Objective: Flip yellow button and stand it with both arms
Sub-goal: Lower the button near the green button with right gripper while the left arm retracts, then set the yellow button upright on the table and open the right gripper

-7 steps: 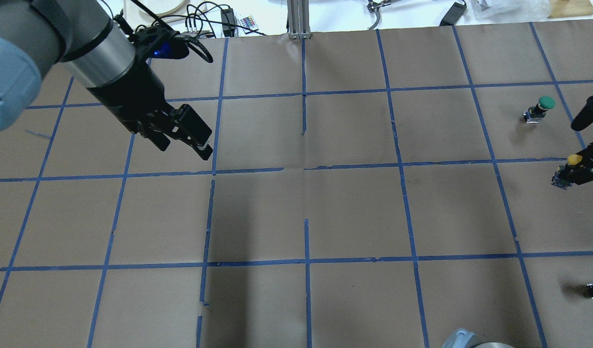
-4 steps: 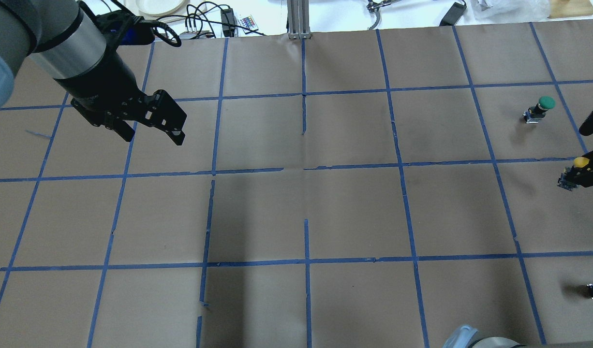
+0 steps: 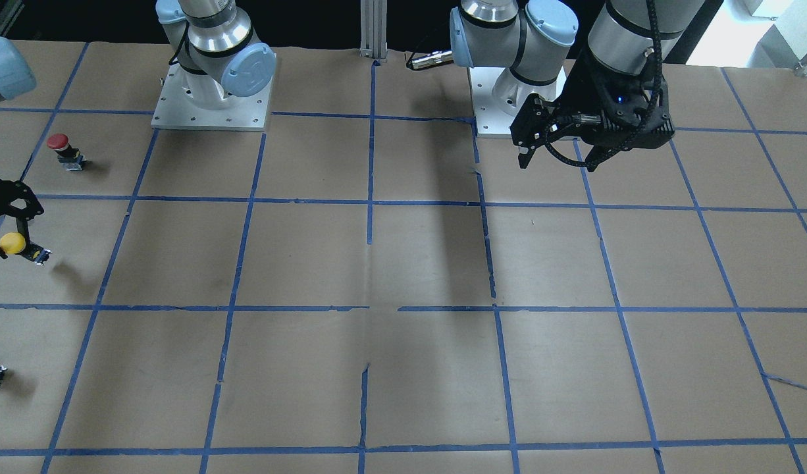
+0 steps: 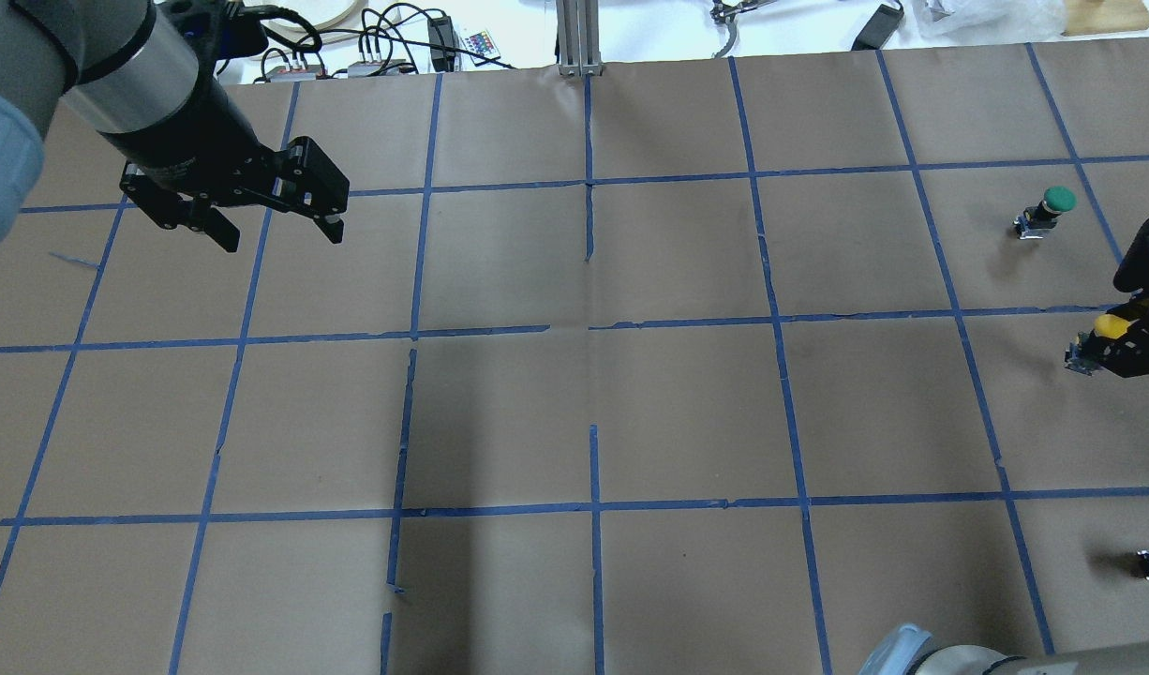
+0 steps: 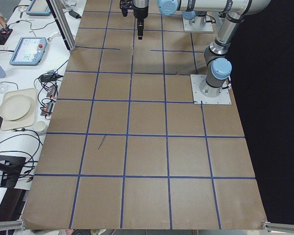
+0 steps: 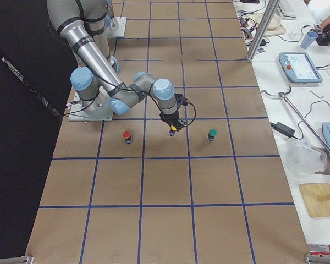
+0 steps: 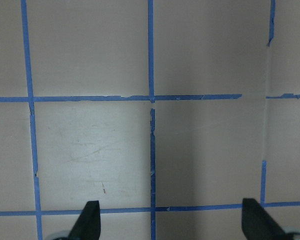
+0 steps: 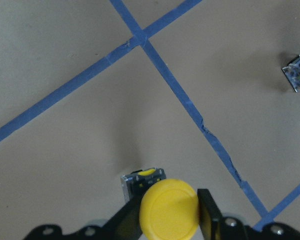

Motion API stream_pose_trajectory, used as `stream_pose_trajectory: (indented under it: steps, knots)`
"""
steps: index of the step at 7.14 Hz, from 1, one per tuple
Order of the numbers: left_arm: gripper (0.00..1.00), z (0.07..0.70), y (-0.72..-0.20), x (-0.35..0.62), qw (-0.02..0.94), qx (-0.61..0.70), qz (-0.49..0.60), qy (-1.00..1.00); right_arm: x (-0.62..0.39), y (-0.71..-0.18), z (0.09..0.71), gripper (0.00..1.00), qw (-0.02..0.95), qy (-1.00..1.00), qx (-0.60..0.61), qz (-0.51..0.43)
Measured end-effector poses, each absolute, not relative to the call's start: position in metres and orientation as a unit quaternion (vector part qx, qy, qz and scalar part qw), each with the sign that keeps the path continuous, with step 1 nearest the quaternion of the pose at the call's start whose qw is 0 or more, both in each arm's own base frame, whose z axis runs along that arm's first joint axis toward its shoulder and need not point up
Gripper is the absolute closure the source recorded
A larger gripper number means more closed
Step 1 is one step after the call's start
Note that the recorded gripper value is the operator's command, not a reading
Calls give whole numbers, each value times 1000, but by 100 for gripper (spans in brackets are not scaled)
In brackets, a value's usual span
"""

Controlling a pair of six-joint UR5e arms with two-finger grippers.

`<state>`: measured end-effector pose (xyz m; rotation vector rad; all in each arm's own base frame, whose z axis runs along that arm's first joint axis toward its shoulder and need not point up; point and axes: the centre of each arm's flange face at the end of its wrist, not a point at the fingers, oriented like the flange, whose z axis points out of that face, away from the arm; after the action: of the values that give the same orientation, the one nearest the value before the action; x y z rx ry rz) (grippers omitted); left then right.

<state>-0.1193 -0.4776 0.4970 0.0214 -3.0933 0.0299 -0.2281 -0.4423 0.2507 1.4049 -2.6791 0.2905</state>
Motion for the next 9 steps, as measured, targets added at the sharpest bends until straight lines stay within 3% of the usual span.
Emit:
stream_pose_trajectory:
  steps: [3,9]
  knots:
    - [0,490,-477,-117,15,5,-5,-1000,-239,-428,242,90,52,-870,479,101]
    - [1,485,-480,-117,16,11,-6,-1000,-239,-428,238,67,44,-868,482,110]
